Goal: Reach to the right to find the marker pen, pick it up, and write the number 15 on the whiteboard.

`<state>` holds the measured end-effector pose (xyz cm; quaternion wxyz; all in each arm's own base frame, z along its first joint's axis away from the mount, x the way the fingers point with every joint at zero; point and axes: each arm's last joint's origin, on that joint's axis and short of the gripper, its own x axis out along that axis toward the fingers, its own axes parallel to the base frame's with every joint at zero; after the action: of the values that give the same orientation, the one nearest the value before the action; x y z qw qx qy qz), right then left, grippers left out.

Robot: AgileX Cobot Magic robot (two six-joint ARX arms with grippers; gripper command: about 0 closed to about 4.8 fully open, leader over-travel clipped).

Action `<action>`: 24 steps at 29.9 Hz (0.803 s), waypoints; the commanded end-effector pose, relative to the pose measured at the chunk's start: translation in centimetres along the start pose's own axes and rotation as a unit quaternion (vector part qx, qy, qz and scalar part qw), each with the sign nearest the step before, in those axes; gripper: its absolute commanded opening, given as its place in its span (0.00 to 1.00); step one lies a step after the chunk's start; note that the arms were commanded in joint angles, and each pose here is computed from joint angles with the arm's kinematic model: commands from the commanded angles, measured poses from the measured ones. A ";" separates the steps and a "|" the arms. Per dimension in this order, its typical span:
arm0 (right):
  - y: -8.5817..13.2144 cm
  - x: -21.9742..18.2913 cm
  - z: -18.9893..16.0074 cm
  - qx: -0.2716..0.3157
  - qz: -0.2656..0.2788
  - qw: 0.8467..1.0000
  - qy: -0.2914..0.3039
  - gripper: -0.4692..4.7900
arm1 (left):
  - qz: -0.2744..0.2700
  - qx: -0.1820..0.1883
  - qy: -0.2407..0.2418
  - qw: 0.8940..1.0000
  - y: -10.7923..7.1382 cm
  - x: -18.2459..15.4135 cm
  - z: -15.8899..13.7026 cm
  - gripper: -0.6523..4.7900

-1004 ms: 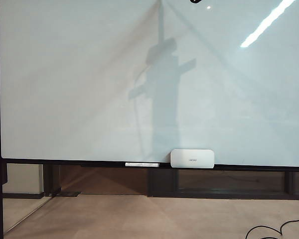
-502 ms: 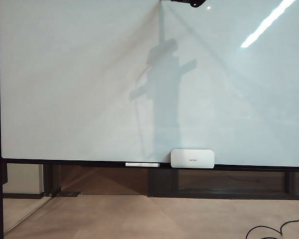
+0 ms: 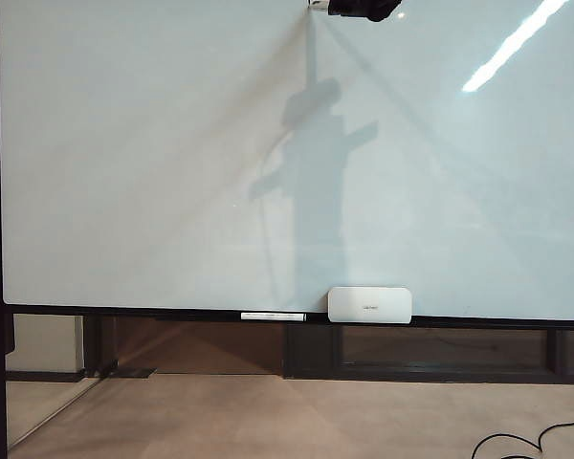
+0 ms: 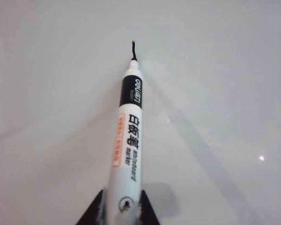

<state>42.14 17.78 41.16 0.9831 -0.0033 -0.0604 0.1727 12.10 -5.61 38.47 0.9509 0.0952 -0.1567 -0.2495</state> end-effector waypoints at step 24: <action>-0.7 1.2 -5.5 0.007 -0.021 0.988 0.155 0.09 | 0.007 0.003 -0.015 1.000 0.1 -0.4 0.5 0.11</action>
<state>43.94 17.86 36.17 0.9831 -0.0250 0.0821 0.1615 11.75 -5.44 38.64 0.9511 0.0936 -0.1638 -0.2445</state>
